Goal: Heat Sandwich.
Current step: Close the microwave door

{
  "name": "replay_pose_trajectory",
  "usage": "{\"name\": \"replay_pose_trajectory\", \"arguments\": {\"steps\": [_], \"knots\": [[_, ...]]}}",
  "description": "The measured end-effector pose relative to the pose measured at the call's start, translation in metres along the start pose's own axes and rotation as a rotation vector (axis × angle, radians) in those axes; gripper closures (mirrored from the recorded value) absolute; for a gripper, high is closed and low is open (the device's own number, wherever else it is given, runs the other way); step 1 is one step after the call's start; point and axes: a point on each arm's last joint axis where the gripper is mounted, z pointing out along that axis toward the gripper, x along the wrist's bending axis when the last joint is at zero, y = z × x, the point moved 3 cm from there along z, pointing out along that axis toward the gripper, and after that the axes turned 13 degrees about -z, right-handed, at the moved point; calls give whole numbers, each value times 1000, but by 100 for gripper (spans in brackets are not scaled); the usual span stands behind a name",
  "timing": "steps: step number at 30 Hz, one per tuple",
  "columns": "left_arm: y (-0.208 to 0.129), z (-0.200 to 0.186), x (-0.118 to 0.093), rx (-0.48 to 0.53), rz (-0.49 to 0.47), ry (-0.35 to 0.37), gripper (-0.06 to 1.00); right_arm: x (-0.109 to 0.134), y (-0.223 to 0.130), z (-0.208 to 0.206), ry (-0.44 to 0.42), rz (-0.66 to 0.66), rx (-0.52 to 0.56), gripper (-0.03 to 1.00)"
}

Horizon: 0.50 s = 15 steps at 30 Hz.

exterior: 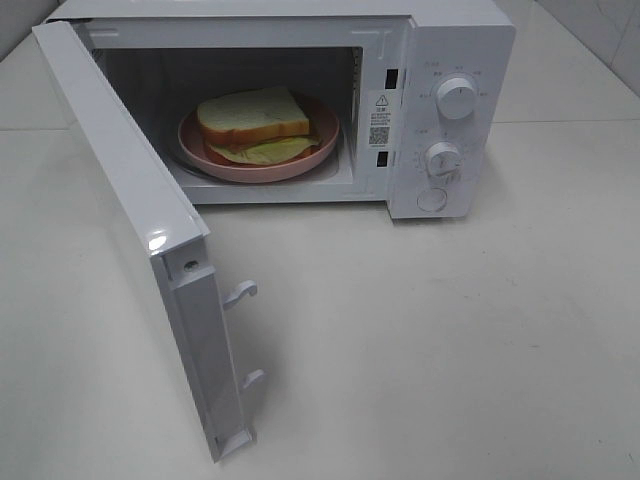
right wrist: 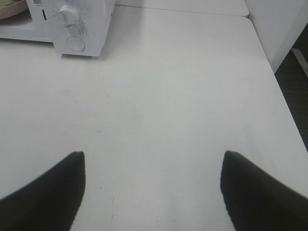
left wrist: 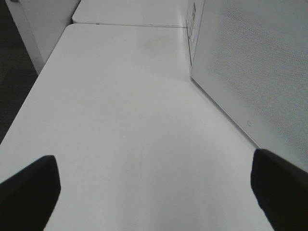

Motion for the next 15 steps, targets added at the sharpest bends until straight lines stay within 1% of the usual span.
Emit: {"name": "replay_pose_trajectory", "arguments": {"steps": [3,15], "knots": [[0,0,0,0,0,0,-5,3,1,2,15,9,-12,21],[0,0,0,0,0,0,-5,3,1,2,16,9,-14,21]]}}
